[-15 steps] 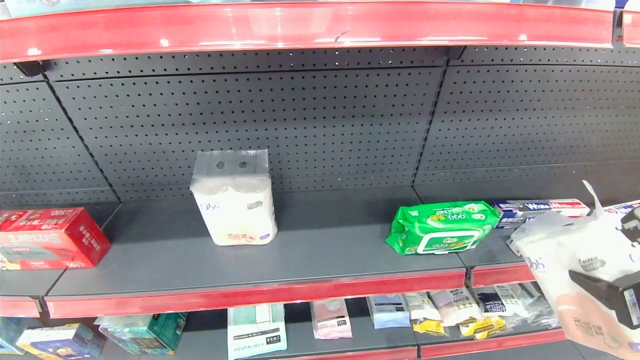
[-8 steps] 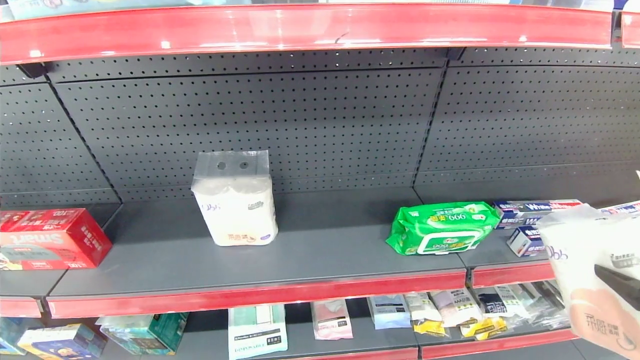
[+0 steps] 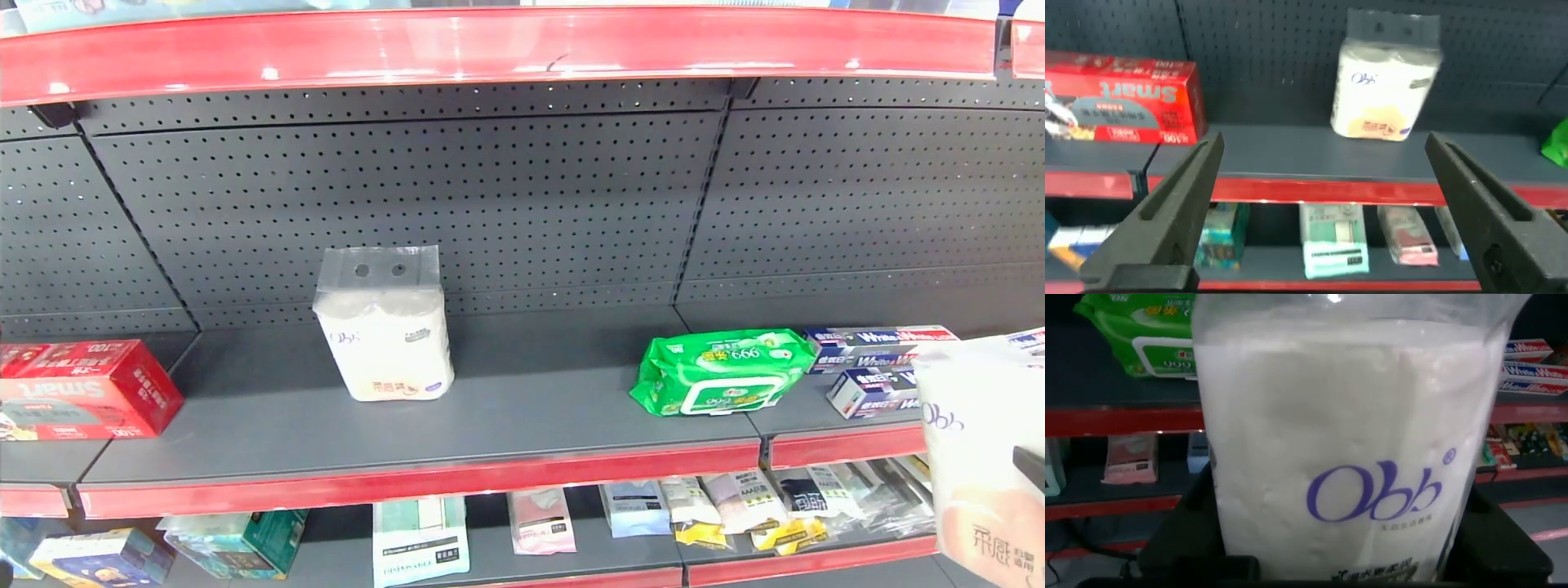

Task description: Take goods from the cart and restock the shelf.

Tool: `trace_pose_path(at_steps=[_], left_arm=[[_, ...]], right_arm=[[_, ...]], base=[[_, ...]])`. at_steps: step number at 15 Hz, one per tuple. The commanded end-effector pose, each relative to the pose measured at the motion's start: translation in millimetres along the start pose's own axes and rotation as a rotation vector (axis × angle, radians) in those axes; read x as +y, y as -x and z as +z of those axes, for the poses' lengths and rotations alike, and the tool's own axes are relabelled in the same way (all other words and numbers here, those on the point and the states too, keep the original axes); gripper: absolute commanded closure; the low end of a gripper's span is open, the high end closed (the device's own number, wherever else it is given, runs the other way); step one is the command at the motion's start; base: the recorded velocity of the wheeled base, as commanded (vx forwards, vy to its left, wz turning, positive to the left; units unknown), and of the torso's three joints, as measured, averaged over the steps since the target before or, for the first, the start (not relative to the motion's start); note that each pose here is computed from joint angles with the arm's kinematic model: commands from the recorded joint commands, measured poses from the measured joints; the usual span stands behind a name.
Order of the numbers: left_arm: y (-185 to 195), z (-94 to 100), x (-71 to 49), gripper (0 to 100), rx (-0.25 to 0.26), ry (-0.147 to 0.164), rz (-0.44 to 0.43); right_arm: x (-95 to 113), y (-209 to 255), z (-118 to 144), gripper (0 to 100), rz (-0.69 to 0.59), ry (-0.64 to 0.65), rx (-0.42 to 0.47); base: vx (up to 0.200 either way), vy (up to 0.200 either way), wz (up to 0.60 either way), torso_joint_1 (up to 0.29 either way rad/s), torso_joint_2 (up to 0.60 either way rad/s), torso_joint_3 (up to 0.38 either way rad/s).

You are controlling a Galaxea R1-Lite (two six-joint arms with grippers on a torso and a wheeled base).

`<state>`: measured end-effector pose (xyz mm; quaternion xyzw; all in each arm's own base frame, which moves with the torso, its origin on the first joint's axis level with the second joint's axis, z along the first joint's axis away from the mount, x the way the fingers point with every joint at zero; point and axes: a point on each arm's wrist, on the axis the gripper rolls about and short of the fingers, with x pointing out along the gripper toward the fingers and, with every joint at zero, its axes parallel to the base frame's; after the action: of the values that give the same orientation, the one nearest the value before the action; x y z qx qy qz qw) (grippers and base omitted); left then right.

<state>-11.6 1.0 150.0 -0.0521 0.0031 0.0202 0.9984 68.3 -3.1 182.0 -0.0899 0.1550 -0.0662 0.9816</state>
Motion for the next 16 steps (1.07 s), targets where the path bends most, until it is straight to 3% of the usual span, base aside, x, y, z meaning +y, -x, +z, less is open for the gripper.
trace_pose_path(at_steps=[1, 3, 4, 5, 6, 7, 8, 9, 10, 11, 13, 16], left_arm=[[-82.3, 39.8, -4.9, 0, 0.280, 0.040, 0.111], [-122.6, 24.8, 4.3, 0, 0.375, -0.036, 0.178], [-149.5, 18.3, 14.2, 0, 0.422, -0.064, 0.159], [-160.8, 16.5, 18.4, 0, 0.417, -0.059, 0.110], [-183.6, 10.5, 30.8, 0, 0.404, -0.096, -0.014], [-195.9, 1.6, 39.0, 0, 0.427, -0.142, -0.080], [-215.2, -12.5, 57.3, 0, 0.439, -0.214, -0.192], [-237.7, -21.5, 75.8, 0, 0.403, -0.283, -0.319], [-248.2, -22.7, 81.7, 0, 0.389, -0.307, -0.358], [-259.8, -22.1, 86.5, 0, 0.372, -0.321, -0.393], [-301.1, -19.7, 95.2, 0, 0.328, -0.292, -0.536], [-332.6, -13.5, 87.0, 0, 0.274, -0.255, -0.734]], right_arm=[[-0.9, 2.1, 4.1, 100, -0.002, -0.033, -0.022], [-1.3, 1.7, 3.4, 100, -0.014, -0.046, -0.015], [-1.5, 1.6, 4.1, 100, -0.019, -0.042, -0.014], [-1.5, 1.5, 3.7, 100, -0.018, -0.042, -0.013], [-1.1, 0.6, 2.0, 100, -0.017, -0.038, 0.001], [-0.9, 0.2, 1.5, 100, -0.016, -0.037, 0.005], [-0.5, -1.4, 0.5, 100, -0.016, -0.034, 0.016], [-0.6, -2.4, -0.3, 100, -0.022, -0.033, 0.026], [-0.7, -3.5, 0.0, 100, -0.026, -0.033, 0.031], [-0.9, -5.3, 0.0, 100, -0.031, -0.032, 0.040], [-2.1, -10.6, 0.6, 100, -0.049, -0.012, 0.068], [-1.9, -12.6, -1.4, 100, -0.054, 0.027, 0.085]], base=[[0.000, 0.000, 0.00, 0.000, 0.00, 0.000], [0.000, 0.000, 0.00, 0.000, 0.00, 0.000], [0.000, 0.000, 0.00, 0.000, 0.00, 0.000], [0.000, 0.000, 0.00, 0.000, 0.00, 0.000], [0.000, 0.000, 0.00, 0.000, 0.00, 0.000], [0.000, 0.000, 0.00, 0.000, 0.00, 0.000], [0.000, 0.000, 0.00, 0.000, 0.00, 0.000], [0.000, 0.000, 0.00, 0.000, 0.00, 0.000], [0.000, 0.000, 0.00, 0.000, 0.00, 0.000], [0.000, 0.000, 0.00, 0.000, 0.00, 0.000], [0.000, 0.000, 0.00, 0.000, 0.00, 0.000], [0.000, 0.000, 0.00, 0.000, 0.00, 0.000]])
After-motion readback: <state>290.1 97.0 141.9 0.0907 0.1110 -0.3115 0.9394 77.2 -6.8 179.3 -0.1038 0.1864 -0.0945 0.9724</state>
